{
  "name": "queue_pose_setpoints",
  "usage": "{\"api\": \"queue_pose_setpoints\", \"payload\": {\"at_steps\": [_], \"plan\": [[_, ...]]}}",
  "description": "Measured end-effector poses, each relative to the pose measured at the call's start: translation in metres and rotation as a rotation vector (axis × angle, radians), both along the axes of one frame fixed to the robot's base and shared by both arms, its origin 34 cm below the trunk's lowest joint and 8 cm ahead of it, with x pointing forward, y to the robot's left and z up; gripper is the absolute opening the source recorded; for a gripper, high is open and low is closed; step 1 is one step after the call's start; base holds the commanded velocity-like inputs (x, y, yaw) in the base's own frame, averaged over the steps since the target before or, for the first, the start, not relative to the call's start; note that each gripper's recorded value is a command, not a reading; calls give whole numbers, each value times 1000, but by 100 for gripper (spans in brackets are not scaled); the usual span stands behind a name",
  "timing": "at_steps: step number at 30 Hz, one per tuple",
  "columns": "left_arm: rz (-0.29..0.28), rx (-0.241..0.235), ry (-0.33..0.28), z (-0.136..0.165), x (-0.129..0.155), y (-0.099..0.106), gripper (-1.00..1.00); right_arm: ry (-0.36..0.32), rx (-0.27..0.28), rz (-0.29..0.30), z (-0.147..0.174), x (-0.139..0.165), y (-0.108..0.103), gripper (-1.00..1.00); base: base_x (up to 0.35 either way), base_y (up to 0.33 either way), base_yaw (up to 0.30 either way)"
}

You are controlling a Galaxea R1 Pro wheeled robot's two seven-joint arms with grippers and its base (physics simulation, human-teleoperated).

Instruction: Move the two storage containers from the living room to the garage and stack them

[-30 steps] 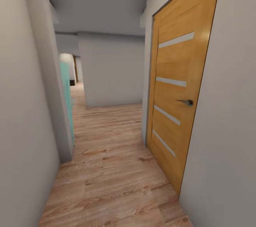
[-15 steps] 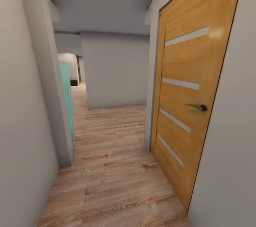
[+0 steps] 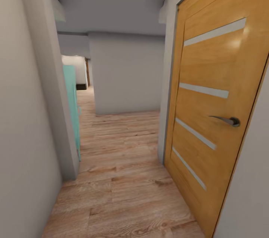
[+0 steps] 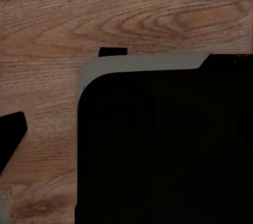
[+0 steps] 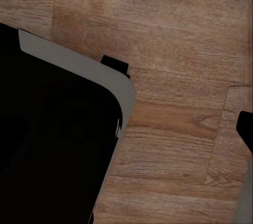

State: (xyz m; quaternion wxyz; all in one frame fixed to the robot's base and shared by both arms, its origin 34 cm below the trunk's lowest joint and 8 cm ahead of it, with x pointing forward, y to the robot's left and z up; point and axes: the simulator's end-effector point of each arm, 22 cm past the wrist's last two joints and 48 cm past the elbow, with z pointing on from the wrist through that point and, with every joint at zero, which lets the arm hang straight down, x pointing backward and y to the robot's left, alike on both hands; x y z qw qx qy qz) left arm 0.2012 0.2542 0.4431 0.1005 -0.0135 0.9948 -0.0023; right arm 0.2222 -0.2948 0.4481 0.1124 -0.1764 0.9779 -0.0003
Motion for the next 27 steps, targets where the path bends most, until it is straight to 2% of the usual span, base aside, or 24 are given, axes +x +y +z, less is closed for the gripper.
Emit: {"api": "queue_pose_setpoints", "payload": {"at_steps": [7,8,13,17,27], "plan": [[0,-1,-1,0,0,-1,100,3,-1,10,0,0,1,100,321,0,0],[0,-2,-1,0,0,-1,100,-7,18,16,0,4,14,100,317,0,0],[0,-2,-1,0,0,-1,100,-10,40,16,0,5,30,100,310,0,0],[0,-2,-1,0,0,-1,100,-11,42,19,0,5,32,100,304,0,0],[0,-1,-2,0,1,-1,100,-10,45,19,0,5,34,100,62,0,0]]}}
